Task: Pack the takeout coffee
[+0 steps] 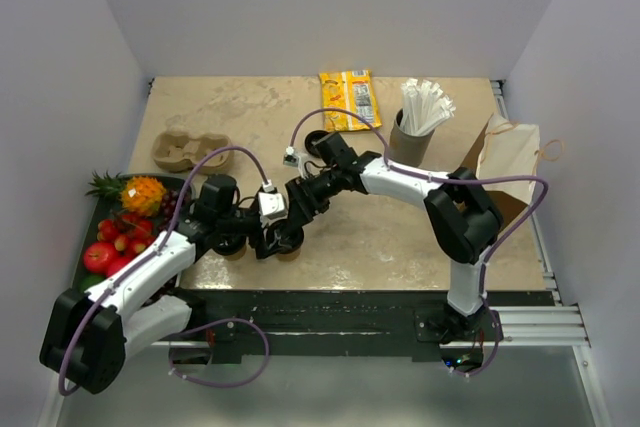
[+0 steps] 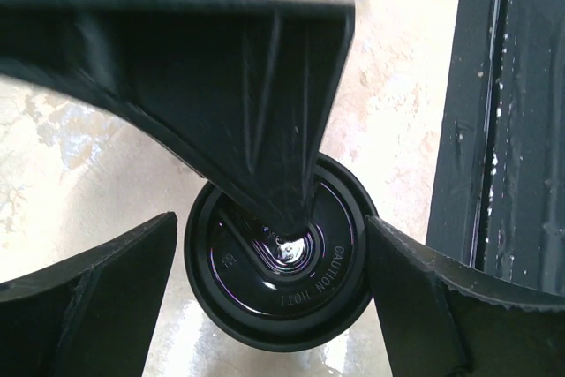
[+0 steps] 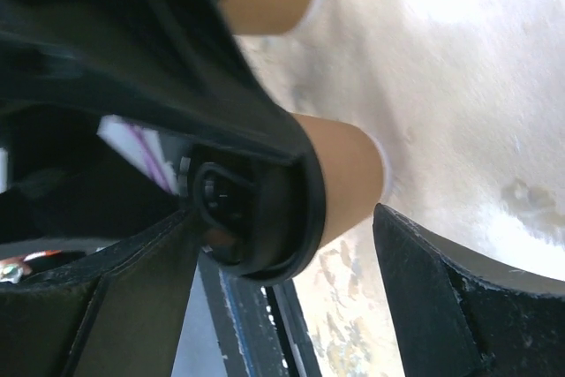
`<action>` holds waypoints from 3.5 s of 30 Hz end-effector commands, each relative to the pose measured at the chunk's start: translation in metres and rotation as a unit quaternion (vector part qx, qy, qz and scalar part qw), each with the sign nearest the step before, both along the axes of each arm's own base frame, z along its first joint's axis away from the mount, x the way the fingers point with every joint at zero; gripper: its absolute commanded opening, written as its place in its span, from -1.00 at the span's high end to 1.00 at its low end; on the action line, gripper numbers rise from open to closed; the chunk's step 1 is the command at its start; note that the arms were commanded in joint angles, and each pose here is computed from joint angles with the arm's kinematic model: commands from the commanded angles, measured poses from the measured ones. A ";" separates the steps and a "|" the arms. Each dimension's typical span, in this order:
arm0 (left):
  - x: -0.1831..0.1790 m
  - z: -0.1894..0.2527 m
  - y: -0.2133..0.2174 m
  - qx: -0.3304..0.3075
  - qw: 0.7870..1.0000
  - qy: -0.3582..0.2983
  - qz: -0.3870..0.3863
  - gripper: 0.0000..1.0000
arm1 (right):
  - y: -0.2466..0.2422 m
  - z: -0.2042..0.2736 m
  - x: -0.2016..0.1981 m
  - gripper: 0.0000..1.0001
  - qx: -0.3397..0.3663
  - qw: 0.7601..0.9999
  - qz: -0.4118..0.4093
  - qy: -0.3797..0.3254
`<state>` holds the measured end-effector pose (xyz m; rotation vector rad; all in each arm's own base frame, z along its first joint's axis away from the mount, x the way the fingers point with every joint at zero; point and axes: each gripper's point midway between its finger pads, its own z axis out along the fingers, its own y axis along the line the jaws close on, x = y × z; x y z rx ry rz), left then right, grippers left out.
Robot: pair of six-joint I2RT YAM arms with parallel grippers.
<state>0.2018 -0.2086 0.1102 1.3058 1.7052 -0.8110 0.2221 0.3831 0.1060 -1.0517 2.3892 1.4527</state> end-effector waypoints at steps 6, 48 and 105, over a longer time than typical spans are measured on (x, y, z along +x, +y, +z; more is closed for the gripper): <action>0.010 0.038 -0.006 -0.041 0.998 -0.035 0.024 -0.84 | -0.012 -0.022 0.014 -0.55 -0.071 0.996 -0.041 -0.044; 0.019 0.032 0.060 0.138 0.984 0.113 0.029 -0.82 | -0.064 0.010 0.018 -0.68 -0.057 0.991 -0.038 -0.111; 0.023 -0.045 0.043 0.166 0.957 0.230 0.061 -0.80 | -0.029 -0.040 0.013 -0.65 -0.096 0.993 -0.028 -0.060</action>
